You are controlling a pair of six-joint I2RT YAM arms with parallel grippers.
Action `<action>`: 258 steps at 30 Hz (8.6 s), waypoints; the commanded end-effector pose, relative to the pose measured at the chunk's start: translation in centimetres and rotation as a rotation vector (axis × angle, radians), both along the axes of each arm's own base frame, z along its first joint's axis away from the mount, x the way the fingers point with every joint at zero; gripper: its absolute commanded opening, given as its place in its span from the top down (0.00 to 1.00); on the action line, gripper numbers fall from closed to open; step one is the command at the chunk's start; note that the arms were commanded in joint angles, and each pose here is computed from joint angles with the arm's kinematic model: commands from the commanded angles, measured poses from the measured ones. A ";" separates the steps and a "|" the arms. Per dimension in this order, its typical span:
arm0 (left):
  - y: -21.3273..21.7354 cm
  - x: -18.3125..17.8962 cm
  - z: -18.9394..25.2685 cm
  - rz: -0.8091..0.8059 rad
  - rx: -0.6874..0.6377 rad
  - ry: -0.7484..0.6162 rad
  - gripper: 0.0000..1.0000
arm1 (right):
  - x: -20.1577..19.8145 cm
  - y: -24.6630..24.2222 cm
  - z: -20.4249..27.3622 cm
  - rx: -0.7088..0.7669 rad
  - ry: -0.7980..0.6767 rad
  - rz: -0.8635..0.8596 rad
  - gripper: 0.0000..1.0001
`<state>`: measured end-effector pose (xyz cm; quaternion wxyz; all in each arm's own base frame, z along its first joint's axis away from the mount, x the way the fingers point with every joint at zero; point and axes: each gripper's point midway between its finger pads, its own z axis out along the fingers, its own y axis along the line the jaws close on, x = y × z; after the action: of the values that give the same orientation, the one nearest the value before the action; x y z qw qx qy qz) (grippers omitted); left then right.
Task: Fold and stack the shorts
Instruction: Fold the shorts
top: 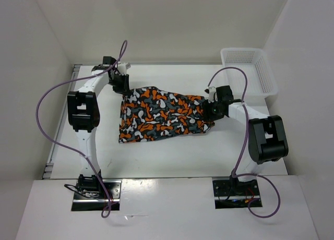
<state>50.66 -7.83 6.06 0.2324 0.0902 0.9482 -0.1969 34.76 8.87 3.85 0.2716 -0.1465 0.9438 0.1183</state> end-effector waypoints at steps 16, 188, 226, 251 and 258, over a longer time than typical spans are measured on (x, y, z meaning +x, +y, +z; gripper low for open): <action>2.4 2.5 4.1 0.067 0.115 -0.118 1.00 | 2.1 -0.2 1.0 -0.033 -0.072 0.027 0.44; -9.7 -9.1 5.4 -0.243 -0.118 0.064 0.40 | -0.6 21.8 7.4 -0.243 -0.435 0.586 0.54; -8.4 -13.1 11.3 -0.227 -0.110 0.115 1.00 | -3.1 19.9 4.7 -0.287 -0.399 0.702 1.00; -6.6 -21.3 7.0 -0.159 -0.215 0.535 0.37 | -4.9 19.8 7.1 -0.254 -0.429 0.826 0.90; -4.5 -16.5 10.2 -0.108 -0.266 0.322 0.15 | -6.1 20.5 12.2 -0.145 -0.532 0.838 0.68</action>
<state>31.96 -12.96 13.06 0.0032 0.0708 0.9429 -0.3253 29.02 28.67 11.57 0.3695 -0.5629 0.7348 0.0820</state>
